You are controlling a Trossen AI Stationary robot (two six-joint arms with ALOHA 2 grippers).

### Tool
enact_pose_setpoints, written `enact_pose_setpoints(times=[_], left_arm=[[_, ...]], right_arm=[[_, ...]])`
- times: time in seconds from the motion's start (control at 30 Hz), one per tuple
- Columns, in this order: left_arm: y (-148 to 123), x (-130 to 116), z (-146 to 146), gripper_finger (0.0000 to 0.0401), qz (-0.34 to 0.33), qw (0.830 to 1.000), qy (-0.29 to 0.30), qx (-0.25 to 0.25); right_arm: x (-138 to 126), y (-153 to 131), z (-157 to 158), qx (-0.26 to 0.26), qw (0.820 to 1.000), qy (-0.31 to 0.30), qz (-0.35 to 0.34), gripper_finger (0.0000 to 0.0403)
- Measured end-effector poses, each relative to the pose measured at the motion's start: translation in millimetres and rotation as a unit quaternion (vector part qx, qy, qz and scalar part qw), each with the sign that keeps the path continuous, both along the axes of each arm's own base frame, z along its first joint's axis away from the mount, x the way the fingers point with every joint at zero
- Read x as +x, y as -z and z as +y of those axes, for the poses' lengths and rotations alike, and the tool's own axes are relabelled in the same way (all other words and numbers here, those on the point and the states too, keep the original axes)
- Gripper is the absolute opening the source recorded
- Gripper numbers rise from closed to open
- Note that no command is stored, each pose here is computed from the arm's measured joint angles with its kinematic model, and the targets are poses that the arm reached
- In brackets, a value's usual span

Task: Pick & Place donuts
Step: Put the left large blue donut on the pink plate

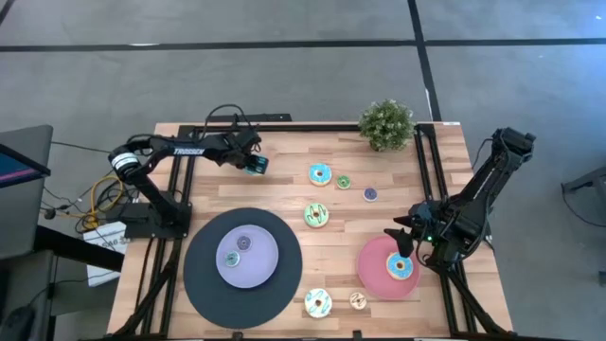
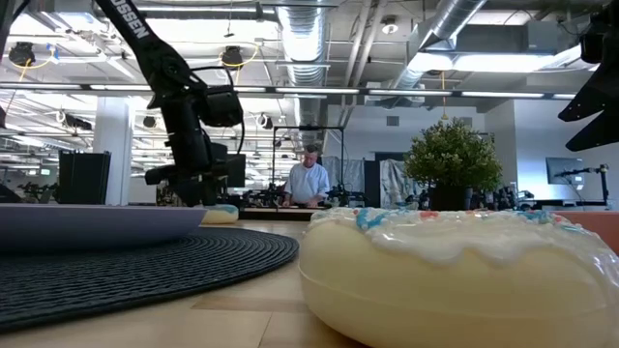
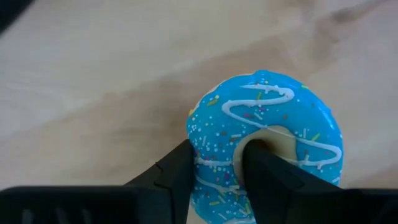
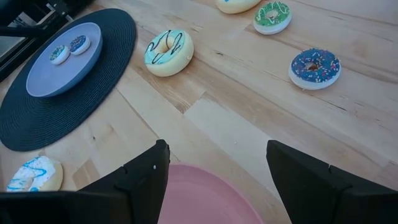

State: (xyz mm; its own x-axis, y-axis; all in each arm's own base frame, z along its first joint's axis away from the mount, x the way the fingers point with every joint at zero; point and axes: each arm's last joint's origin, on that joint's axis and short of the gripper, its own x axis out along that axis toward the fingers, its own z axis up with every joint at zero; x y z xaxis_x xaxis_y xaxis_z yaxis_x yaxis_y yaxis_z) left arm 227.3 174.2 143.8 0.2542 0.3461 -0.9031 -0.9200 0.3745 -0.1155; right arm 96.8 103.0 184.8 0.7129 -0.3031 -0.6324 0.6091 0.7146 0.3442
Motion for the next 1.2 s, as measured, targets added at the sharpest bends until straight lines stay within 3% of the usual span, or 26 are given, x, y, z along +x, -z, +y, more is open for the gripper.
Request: enact_pose_setpoints(times=[0.4, 0.67, 0.77, 0.93, 1.1, 1.2], left_arm=[[-4, 25, -21, 0.0116, -0.07, 0.996, 0.059, -0.015], [-24, 60, -47, 0.0116, -0.175, 0.974, 0.146, -0.02], [-42, 82, -70, 0.0116, -0.214, 0.956, 0.199, 0.0], [-81, 122, -127, 0.0116, -0.294, 0.904, 0.303, 0.073], [-109, 162, -184, 0.0116, -0.276, 0.87, 0.383, 0.143], [-112, 192, -210, 0.0116, -0.242, 0.855, 0.432, 0.152]], right_arm=[[0, 0, 0, 0.0, 1.0, 0.0, 0.0, 0.026], [0, 0, 0, 0.0, 1.0, 0.0, 0.0, 0.026], [0, 0, 0, 0.0, 1.0, 0.0, 0.0, 0.026], [0, 0, 0, -0.003, 1.0, -0.002, 0.001, 0.026], [1, 0, -3, -0.015, 1.0, 0.005, 0.002, 0.026], [3, 0, -8, -0.032, 0.999, 0.025, -0.004, 0.026]])
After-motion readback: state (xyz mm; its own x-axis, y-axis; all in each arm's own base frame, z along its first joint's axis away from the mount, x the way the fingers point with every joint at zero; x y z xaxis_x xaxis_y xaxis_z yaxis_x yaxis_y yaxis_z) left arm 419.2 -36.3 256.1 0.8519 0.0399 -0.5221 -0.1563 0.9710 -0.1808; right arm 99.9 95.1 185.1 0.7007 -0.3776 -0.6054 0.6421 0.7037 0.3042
